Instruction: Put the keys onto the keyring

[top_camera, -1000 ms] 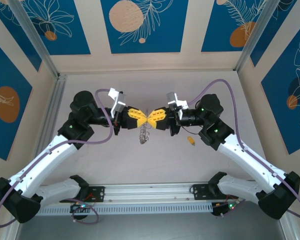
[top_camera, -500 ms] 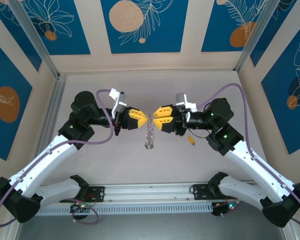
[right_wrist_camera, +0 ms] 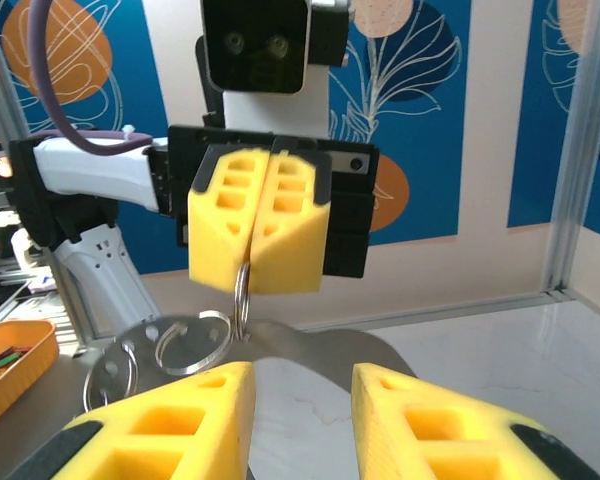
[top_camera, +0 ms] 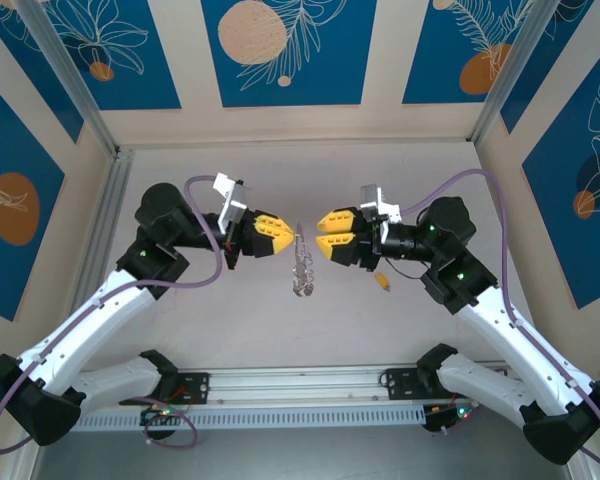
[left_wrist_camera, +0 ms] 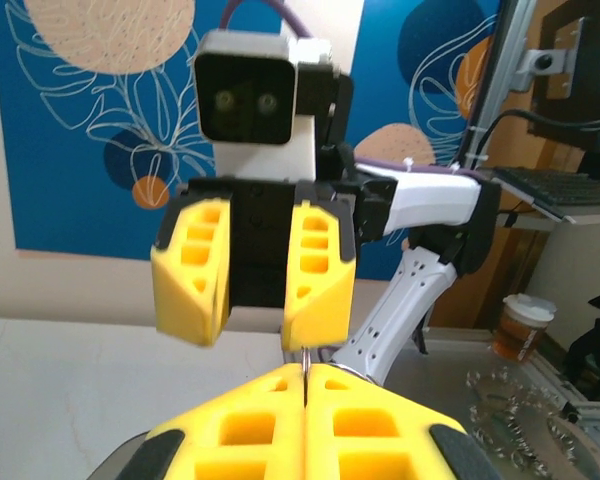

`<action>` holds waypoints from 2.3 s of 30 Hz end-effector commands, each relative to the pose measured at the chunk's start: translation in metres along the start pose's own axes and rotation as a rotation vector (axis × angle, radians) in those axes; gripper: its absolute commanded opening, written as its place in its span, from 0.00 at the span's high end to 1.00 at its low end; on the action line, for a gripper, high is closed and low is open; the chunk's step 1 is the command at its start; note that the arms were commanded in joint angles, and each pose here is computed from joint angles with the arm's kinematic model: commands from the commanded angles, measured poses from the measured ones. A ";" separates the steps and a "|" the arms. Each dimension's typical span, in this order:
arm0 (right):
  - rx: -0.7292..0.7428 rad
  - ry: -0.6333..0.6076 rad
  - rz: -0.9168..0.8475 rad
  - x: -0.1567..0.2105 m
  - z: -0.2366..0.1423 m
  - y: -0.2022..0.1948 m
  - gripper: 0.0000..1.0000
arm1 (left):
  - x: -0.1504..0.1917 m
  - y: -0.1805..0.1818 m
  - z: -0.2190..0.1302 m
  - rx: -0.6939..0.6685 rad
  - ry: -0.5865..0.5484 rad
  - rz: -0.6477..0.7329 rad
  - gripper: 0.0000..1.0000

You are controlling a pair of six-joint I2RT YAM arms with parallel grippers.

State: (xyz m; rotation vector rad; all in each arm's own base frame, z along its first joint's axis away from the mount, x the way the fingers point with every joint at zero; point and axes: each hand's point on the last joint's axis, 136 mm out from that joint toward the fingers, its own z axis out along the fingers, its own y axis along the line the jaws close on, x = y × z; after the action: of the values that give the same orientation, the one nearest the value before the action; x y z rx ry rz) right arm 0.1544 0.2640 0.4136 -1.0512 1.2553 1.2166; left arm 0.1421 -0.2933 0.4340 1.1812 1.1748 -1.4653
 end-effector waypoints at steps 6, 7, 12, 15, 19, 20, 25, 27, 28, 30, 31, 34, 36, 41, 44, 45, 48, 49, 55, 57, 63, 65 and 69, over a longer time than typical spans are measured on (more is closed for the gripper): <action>-0.063 -0.023 -0.029 -0.009 -0.003 0.023 0.69 | -0.041 -0.028 -0.007 0.209 -0.120 0.065 1.00; -0.065 -0.025 -0.034 -0.011 -0.004 0.025 0.69 | -0.044 -0.028 -0.006 0.236 -0.128 0.062 1.00; -0.066 -0.043 -0.079 -0.026 -0.005 0.028 0.69 | -0.063 -0.027 -0.006 0.316 -0.159 0.054 1.00; -0.066 -0.053 -0.106 -0.035 -0.005 0.029 0.69 | -0.064 -0.023 -0.004 0.314 -0.157 0.064 1.00; -0.046 -0.065 -0.131 -0.041 -0.005 0.026 0.69 | -0.067 -0.022 -0.002 0.325 -0.143 0.062 1.00; -0.038 -0.069 -0.138 -0.043 -0.006 0.025 0.70 | -0.068 -0.022 -0.001 0.329 -0.139 0.064 1.00; -0.041 -0.088 -0.155 -0.049 -0.008 0.027 0.70 | -0.070 -0.024 0.000 0.344 -0.118 0.060 1.00; -0.049 -0.093 -0.161 -0.051 -0.008 0.029 0.70 | -0.071 -0.026 -0.001 0.346 -0.117 0.064 1.00; -0.053 -0.095 -0.163 -0.053 -0.007 0.029 0.70 | -0.071 -0.027 -0.001 0.348 -0.116 0.065 1.00; -0.064 -0.099 -0.169 -0.055 -0.007 0.031 0.71 | -0.071 -0.028 -0.001 0.350 -0.114 0.064 1.00; -0.069 -0.104 -0.173 -0.058 -0.007 0.033 0.72 | -0.071 -0.028 -0.001 0.350 -0.114 0.064 1.00; -0.079 -0.118 -0.180 -0.062 -0.006 0.036 0.73 | -0.071 -0.029 -0.001 0.352 -0.111 0.063 1.00; -0.083 -0.123 -0.184 -0.065 -0.005 0.038 0.73 | -0.071 -0.030 -0.001 0.355 -0.108 0.063 1.00; -0.095 -0.122 -0.201 -0.069 0.000 0.042 0.74 | -0.071 -0.029 -0.001 0.354 -0.107 0.059 1.00; -0.088 -0.113 -0.201 -0.070 0.003 0.041 0.75 | -0.069 -0.026 0.001 0.349 -0.101 0.057 1.00; -0.082 -0.108 -0.198 -0.070 0.003 0.040 0.76 | -0.068 -0.024 0.001 0.342 -0.098 0.055 1.00; -0.064 -0.102 -0.190 -0.072 0.004 0.037 0.77 | -0.064 -0.022 0.002 0.321 -0.089 0.060 1.00; -0.065 -0.103 -0.189 -0.073 0.004 0.038 0.77 | -0.064 -0.022 0.001 0.314 -0.086 0.063 1.00; -0.046 -0.088 -0.176 -0.072 0.010 0.034 0.78 | -0.060 -0.021 0.001 0.299 -0.075 0.062 1.00; -0.027 -0.076 -0.159 -0.071 0.013 0.028 0.79 | -0.060 -0.022 0.001 0.296 -0.071 0.063 1.00; -0.019 -0.081 -0.151 -0.074 0.016 0.026 0.79 | -0.049 -0.018 0.002 0.256 -0.034 0.065 1.00; -0.021 -0.075 -0.147 -0.074 0.017 0.025 0.79 | -0.045 -0.016 0.002 0.233 -0.023 0.071 1.00; -0.034 -0.059 -0.131 -0.070 0.020 0.025 0.79 | -0.039 -0.014 0.003 0.203 0.002 0.070 1.00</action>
State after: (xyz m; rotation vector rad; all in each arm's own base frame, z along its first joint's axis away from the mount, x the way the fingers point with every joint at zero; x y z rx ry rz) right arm 0.1385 0.2823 0.4769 -1.1023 1.1198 1.1712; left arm 0.1347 -0.2909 0.4776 1.3372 0.9968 -1.6209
